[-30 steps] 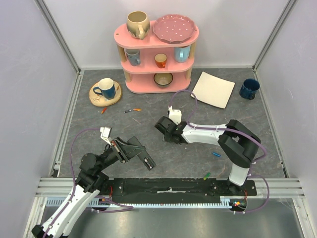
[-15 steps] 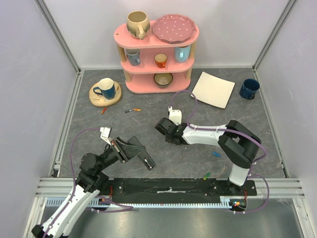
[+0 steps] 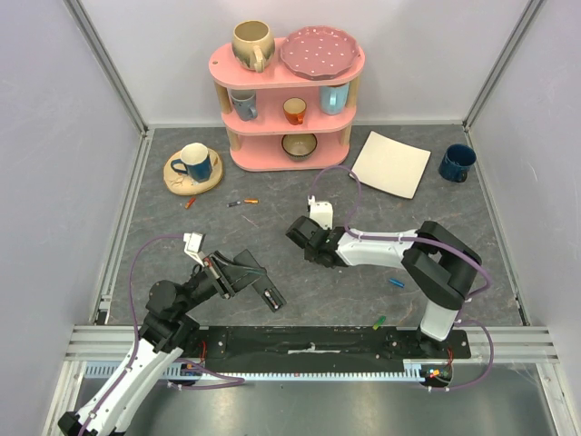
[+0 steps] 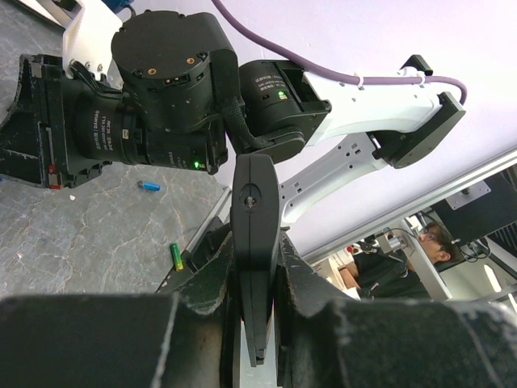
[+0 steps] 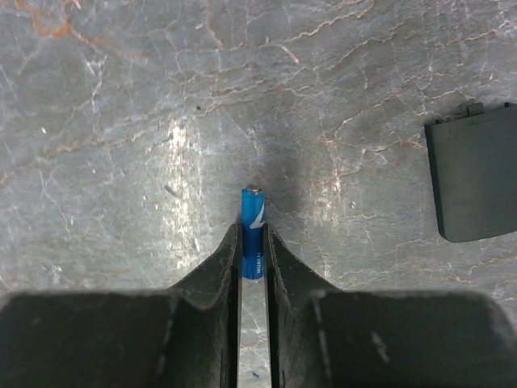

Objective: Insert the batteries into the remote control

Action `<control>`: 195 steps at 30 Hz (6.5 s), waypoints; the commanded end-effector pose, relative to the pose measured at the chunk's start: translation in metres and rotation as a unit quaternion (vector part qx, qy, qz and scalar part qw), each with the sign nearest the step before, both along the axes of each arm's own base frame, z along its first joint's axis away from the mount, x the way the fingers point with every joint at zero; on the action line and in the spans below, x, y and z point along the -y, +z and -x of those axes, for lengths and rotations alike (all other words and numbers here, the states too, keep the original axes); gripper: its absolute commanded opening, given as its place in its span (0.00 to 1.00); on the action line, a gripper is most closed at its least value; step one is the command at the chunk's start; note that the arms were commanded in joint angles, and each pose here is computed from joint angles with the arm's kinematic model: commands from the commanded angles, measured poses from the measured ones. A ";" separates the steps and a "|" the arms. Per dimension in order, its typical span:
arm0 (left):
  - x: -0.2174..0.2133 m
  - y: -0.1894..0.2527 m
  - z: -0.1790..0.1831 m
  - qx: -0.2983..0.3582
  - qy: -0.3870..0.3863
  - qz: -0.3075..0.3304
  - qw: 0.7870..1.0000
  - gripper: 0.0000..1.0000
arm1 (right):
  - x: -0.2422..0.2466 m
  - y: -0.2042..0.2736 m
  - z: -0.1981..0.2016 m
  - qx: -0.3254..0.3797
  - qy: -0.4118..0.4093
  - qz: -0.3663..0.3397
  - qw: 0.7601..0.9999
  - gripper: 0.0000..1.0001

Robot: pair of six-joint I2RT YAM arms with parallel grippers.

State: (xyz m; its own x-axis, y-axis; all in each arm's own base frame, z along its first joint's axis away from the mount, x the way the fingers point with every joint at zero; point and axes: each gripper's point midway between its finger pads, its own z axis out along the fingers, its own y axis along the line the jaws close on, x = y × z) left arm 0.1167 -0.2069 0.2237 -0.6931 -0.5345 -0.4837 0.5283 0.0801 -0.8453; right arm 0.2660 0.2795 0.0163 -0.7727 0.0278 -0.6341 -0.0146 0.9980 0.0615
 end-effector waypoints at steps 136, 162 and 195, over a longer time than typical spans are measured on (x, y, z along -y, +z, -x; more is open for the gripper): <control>0.031 -0.014 -0.038 -0.103 -0.034 0.054 0.993 0.02 | -0.051 0.154 0.085 -0.025 0.406 0.048 0.912 0.00; 0.039 0.000 -0.037 -0.098 -0.067 0.070 0.990 0.02 | -0.039 0.158 0.079 0.013 0.387 0.049 0.921 0.05; 0.038 -0.016 -0.044 -0.117 -0.042 0.045 0.991 0.02 | -0.041 0.154 0.085 -0.013 0.395 0.050 0.917 0.27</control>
State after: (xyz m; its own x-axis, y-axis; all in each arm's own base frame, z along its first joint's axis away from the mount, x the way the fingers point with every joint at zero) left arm 0.1920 -0.2377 0.1819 -0.7604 -0.6003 -0.2477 0.2541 0.0759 -0.9642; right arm 0.1563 0.3320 0.1734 -0.5521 -0.6006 -0.5783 -0.7715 0.6310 0.0813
